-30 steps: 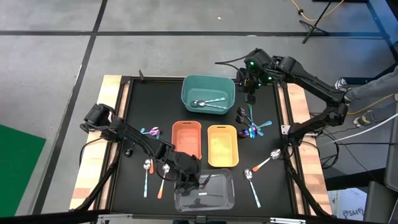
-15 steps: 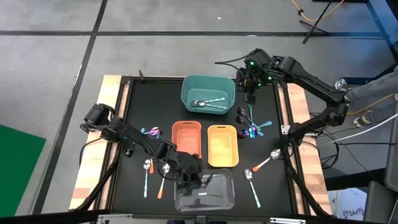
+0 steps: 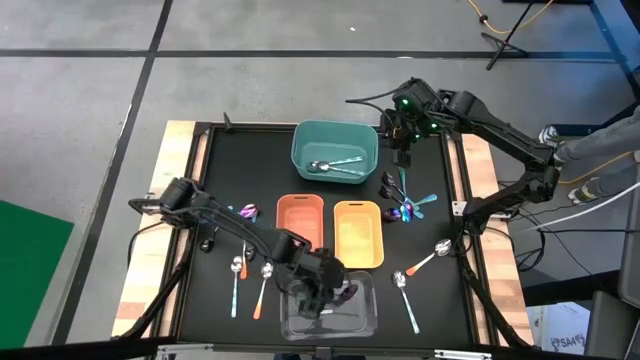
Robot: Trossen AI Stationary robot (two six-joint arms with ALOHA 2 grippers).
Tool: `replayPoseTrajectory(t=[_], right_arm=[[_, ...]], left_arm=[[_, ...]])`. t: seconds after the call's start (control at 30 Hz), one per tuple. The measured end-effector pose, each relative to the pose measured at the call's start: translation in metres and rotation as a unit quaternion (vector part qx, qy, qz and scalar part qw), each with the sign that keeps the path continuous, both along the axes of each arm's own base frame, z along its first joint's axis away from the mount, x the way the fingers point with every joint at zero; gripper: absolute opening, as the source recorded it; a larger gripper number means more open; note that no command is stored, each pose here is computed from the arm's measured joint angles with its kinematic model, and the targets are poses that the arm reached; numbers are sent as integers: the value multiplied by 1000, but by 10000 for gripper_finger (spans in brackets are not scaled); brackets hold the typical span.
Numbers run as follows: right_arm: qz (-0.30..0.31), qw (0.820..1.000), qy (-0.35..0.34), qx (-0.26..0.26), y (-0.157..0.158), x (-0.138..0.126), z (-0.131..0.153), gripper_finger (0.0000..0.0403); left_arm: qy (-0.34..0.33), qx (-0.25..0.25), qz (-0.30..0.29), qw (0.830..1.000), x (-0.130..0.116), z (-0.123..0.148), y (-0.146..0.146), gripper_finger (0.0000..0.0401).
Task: Sort silverware by color (type)
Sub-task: Put the blue spoon into the transparent bin
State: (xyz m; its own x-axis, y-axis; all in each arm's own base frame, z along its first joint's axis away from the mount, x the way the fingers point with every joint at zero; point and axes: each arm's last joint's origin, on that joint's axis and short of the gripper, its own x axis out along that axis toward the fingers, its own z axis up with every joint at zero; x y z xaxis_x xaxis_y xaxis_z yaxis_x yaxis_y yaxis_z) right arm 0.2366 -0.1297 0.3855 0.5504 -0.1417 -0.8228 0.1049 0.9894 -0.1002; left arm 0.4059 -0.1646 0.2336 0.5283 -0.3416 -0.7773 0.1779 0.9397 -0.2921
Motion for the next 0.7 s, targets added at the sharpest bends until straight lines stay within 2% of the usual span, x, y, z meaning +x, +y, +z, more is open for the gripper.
replayPoseTrajectory(t=[0.33, 0.7], right_arm=[[0, 1000, 0, 0, 0, 0, 0, 90], [0, 1000, 0, 0, 0, 0, 0, 90]], left_arm=[[42, -6, -10, 999, 24, -22, -11, 11], [65, 7, -12, 998, 21, -33, -10, 11]])
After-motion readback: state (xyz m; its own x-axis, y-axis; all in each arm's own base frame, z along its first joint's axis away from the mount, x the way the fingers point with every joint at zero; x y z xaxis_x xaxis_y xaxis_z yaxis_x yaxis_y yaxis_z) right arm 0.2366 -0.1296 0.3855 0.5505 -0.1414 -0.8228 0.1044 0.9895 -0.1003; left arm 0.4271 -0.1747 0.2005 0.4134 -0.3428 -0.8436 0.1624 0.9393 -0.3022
